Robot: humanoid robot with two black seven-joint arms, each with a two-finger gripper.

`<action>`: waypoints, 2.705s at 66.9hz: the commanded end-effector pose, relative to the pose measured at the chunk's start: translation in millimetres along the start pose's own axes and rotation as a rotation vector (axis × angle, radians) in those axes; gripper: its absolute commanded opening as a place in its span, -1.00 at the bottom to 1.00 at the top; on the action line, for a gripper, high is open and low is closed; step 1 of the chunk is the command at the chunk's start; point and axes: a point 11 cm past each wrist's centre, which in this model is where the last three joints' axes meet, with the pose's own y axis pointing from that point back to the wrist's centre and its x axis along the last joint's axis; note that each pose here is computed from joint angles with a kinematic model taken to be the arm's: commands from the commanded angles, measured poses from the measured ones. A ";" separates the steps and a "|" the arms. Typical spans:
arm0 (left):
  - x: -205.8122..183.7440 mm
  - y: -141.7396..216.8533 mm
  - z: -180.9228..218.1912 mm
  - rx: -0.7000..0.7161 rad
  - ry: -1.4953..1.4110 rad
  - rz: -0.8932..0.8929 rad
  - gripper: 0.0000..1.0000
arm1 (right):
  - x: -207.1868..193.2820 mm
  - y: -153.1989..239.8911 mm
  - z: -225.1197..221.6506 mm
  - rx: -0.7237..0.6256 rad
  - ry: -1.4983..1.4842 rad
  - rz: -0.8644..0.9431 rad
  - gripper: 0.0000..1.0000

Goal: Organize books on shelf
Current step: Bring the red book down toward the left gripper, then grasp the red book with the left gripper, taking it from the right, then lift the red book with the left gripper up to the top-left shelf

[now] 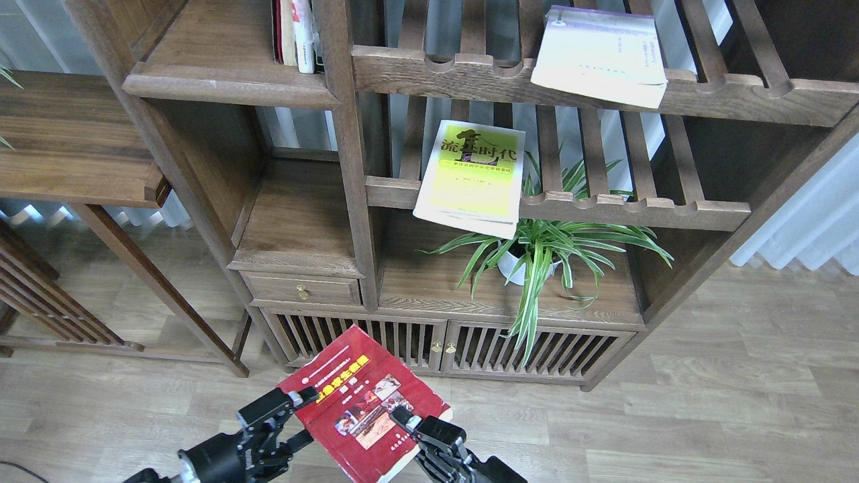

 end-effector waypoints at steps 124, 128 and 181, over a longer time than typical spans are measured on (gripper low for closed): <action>-5.1 30.1 25.1 -0.025 -0.001 0.026 -0.90 | 21.5 10.2 -25.0 0.071 0.022 0.077 0.98; -5.2 32.3 27.5 -0.032 -0.005 0.029 -0.90 | 25.0 12.2 -27.0 0.077 0.020 0.089 0.98; -296.8 267.9 175.0 -0.423 -0.824 0.179 -0.89 | 20.1 21.9 -64.2 0.199 0.030 0.077 0.98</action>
